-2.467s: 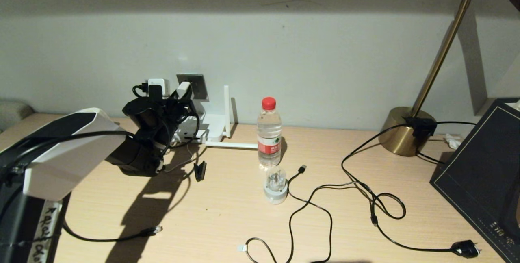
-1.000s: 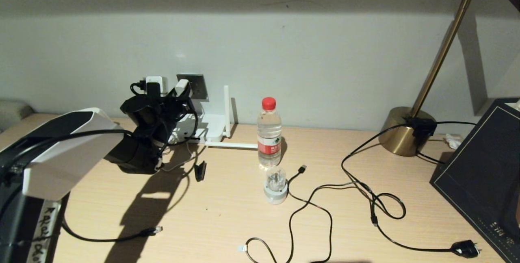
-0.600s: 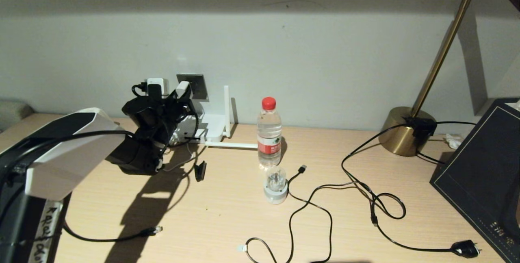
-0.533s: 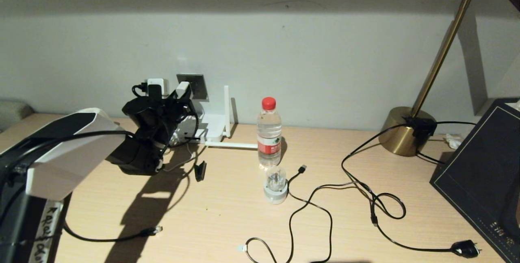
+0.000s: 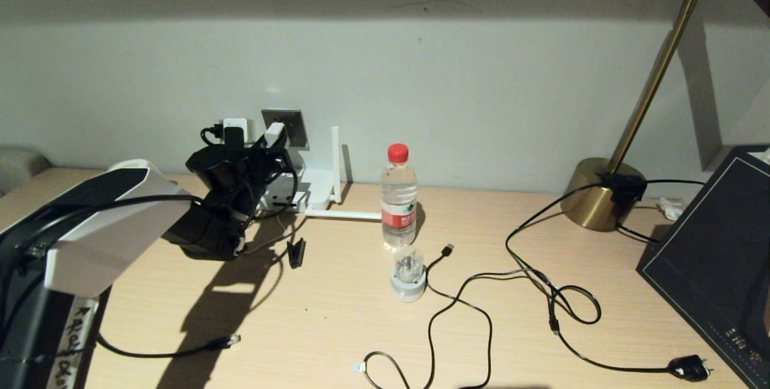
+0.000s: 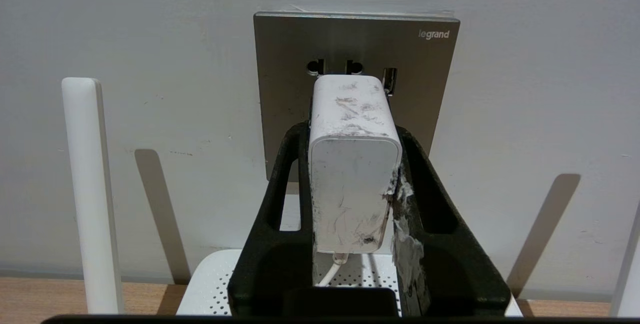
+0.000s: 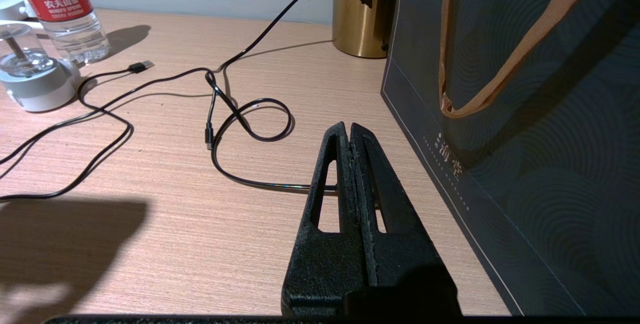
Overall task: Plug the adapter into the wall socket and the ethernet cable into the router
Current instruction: Plug plug into socket
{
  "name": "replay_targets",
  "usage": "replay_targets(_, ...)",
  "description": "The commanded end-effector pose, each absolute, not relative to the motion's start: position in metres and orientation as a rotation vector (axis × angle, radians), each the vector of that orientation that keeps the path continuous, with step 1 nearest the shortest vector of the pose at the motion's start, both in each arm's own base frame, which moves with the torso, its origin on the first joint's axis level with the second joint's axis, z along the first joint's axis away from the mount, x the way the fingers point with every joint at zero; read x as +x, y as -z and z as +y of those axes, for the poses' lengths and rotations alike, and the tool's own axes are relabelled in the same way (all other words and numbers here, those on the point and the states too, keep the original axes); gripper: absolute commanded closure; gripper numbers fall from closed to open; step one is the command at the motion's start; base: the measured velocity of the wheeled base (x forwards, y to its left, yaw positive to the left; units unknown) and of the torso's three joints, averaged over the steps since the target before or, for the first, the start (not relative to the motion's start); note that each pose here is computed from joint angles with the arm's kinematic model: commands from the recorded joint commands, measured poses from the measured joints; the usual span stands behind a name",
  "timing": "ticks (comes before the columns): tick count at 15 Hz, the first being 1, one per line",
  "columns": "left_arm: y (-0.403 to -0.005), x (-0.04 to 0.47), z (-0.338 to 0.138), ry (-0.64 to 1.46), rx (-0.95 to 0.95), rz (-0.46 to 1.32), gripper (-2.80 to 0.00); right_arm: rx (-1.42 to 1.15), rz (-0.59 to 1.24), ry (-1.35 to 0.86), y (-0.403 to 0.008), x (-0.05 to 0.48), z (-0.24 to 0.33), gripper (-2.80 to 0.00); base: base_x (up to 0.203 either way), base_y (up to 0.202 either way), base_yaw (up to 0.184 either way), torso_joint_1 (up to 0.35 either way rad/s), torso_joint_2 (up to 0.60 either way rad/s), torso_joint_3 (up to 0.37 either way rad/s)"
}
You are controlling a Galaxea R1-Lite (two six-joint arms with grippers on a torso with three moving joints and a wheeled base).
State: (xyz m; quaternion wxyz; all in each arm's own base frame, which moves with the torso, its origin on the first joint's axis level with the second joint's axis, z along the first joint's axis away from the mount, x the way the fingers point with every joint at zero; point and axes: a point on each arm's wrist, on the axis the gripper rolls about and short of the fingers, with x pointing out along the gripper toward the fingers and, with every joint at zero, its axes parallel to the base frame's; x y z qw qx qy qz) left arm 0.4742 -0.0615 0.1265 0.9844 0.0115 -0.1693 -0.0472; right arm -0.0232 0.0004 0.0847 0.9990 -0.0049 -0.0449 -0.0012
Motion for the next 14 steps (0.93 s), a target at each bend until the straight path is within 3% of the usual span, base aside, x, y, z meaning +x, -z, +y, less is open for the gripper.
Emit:
replay_targets(1,-0.1269,0.4742,-0.0616,0.094,0.023,-0.348,0.0,-0.01,-0.054,0.002,-0.075,-0.0203,0.0004,0.0,0.0,0.0,0.0,0.0,0.0,0.0)
replay_targets(14,-0.1299,0.4771,-0.0605,0.091,0.021,-0.363,0.0,-0.01,-0.055,0.002,-0.0754,-0.0204,0.0004,0.0,0.0,0.0,0.0,0.0,0.0,0.0)
